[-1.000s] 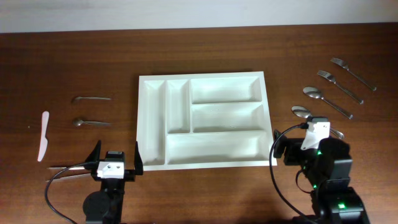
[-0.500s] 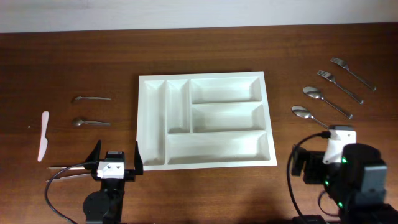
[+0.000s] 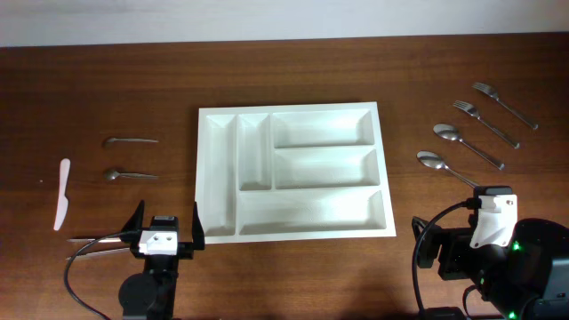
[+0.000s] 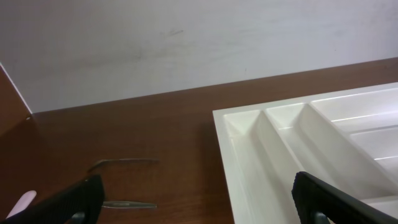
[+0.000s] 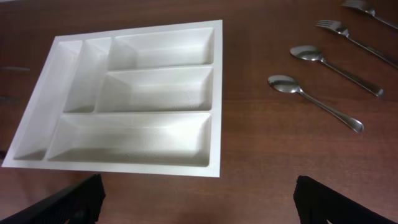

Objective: Pack container
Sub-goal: 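Raise the right gripper and move it back toward the silver cutlery, then move the right gripper over the silver spoons on the right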

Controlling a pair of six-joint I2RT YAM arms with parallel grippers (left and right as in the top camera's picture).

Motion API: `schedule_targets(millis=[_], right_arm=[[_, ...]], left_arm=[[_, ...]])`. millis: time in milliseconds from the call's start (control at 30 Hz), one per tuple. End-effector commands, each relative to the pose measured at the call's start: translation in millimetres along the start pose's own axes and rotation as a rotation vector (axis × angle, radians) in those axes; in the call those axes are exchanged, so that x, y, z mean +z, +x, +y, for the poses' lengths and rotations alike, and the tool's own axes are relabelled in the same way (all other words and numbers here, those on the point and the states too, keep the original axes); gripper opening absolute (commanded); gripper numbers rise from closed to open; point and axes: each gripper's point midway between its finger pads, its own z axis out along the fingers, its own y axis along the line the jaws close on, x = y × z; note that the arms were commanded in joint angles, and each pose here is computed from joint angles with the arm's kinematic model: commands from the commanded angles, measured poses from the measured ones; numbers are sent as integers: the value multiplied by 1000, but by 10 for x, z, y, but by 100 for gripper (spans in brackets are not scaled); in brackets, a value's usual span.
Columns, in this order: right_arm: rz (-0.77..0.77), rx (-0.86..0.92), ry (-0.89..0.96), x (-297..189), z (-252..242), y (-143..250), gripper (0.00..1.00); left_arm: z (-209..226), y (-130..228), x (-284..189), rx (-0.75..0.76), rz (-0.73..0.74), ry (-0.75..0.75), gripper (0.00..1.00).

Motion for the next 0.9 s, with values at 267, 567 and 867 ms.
schedule_targets(millis=[267,567,867], right_arm=[[52,5,-22,-3,45,62,99],[107,9,-15,48,51,-55,99],[-100,-22,-39,-119,153,-727,99]], left_arm=[[-8,20,1,12,5,6,99],[-8,20,1,12,5,6,99],[-8,20,1,12,5,6,99]])
